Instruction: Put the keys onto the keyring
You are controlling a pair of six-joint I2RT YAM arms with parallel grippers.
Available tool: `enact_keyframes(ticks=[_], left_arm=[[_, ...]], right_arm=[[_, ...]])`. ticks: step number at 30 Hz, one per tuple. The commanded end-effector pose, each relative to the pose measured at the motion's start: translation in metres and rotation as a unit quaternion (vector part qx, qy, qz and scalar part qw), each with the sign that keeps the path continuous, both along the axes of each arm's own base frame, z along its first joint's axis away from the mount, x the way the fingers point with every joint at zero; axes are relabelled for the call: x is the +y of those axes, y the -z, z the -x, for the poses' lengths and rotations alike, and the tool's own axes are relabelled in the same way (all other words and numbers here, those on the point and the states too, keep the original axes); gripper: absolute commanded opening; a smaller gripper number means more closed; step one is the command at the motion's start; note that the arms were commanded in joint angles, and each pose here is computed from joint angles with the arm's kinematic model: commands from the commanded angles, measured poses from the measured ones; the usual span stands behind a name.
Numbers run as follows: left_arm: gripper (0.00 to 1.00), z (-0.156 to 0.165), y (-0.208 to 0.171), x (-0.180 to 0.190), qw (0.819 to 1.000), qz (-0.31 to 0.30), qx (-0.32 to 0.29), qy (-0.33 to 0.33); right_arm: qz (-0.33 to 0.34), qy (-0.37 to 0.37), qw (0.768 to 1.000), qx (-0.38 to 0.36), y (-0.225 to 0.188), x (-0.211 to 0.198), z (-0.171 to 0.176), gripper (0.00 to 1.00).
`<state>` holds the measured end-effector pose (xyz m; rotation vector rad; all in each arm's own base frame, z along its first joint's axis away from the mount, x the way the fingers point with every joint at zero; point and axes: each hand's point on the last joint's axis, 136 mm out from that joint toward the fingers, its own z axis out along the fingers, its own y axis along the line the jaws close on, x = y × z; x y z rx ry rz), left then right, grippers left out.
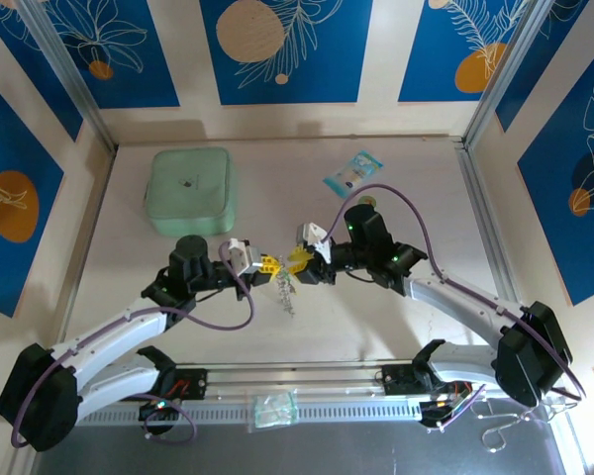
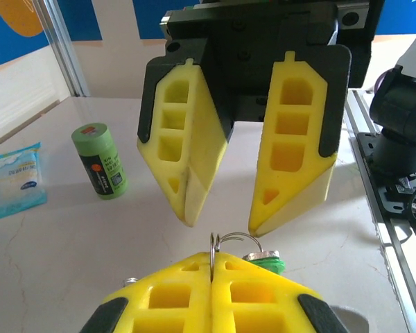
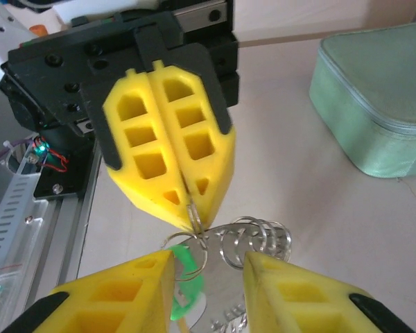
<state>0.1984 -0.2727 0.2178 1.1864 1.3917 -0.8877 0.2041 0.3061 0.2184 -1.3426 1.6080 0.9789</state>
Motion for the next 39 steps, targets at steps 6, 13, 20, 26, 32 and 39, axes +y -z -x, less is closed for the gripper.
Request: enact_keyframes(ticks=[6, 13, 20, 26, 32, 39], left_arm=[[0.0, -0.013, -0.02, 0.005, 0.996, 0.038, -0.058, -0.048], [0.0, -0.015, -0.02, 0.003, 0.997, 0.047, -0.043, -0.05], [0.0, -0.016, -0.023, 0.001, 0.998, 0.043, 0.0, -0.053], [0.0, -0.018, -0.023, 0.001, 0.997, 0.047, 0.027, -0.06], [0.0, -0.018, -0.024, 0.002, 0.997, 0.047, 0.03, -0.061], [0.0, -0.016, -0.024, 0.001, 0.997, 0.047, 0.028, -0.056]], right_arm=[[-0.066, 0.13, 0.946, 0.29, -0.028, -0.002, -0.003, 0.32], [-0.043, 0.166, 0.948, 0.27, -0.028, -0.002, 0.015, 0.39], [0.069, 0.117, 0.983, -0.12, -0.016, -0.006, 0.009, 0.37], [0.085, 0.102, 0.968, -0.213, -0.02, 0.005, -0.005, 0.35], [0.077, 0.092, 0.97, -0.212, -0.02, 0.017, -0.007, 0.3], [0.085, 0.092, 0.967, -0.221, -0.018, 0.017, -0.01, 0.15]])
